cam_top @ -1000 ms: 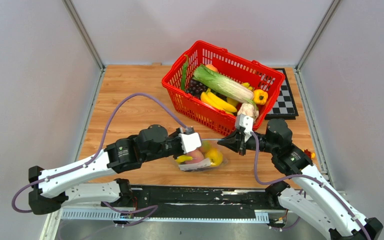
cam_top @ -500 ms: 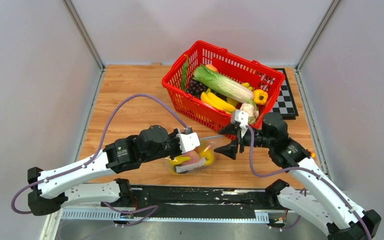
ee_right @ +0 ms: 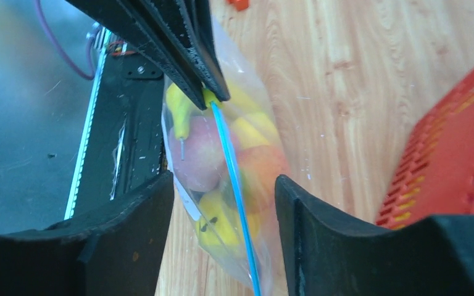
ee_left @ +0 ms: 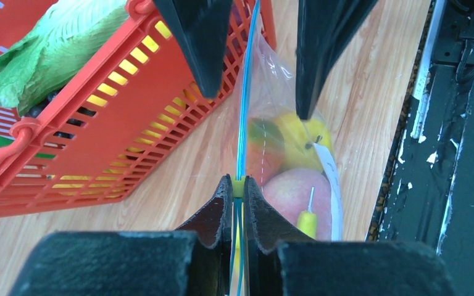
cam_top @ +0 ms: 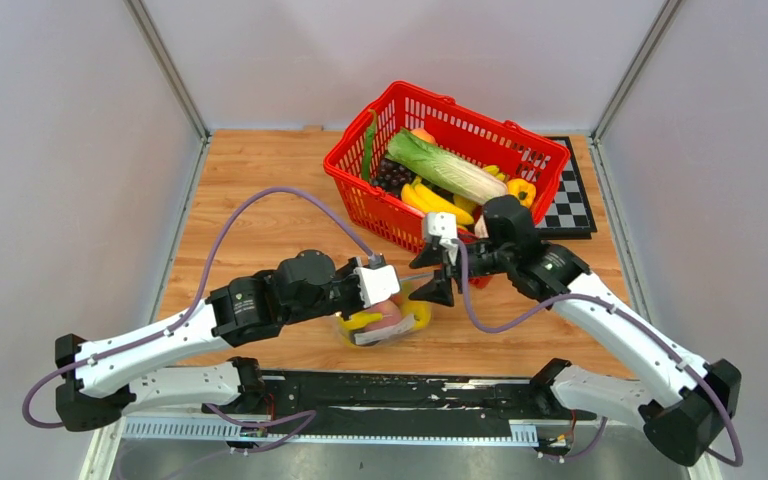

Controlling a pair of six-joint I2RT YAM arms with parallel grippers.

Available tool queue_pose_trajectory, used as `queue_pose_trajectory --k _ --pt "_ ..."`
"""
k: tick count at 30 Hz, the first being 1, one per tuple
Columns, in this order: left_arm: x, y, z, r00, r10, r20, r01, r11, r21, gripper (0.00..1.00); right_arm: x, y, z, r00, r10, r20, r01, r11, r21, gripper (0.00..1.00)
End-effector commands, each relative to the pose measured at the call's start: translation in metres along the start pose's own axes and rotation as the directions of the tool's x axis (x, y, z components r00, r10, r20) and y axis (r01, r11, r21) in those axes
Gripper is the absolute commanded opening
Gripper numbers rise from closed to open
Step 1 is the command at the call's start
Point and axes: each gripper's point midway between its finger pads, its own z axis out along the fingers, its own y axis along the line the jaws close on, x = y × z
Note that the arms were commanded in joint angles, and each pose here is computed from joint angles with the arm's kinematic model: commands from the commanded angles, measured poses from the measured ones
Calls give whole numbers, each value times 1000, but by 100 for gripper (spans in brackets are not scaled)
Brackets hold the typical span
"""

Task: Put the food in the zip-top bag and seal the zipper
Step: Zip the zipper food storage bag at the center of the board.

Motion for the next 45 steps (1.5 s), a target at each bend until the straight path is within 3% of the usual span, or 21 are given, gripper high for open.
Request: queue_pose_trajectory --k 1,8,12,17,23,31,45 --pt "-31 9 -8 992 -29 124 32 999 -26 0 -19 10 13 995 -101 -1 100 991 -92 57" --pt "-27 8 -9 992 -33 120 37 999 -30 0 -20 2 24 994 -107 -15 105 989 -103 34" --pt "-24 7 -9 992 -39 119 43 999 -31 0 -16 2 24 995 -98 -23 95 991 -95 14" --pt "-21 9 -13 992 -50 113 56 997 -47 0 -15 -6 19 994 -105 -11 105 994 -12 1" --pt "-15 10 -16 992 -74 98 80 995 -59 0 -25 -18 4 993 -104 51 95 983 158 0" --pt "6 13 -18 989 -148 16 149 983 -108 0 -17 -43 -23 990 -39 134 -22 904 426 0" --pt "32 34 -33 980 -173 -96 143 955 -259 0 -15 -54 -44 986 -30 166 -67 833 549 0"
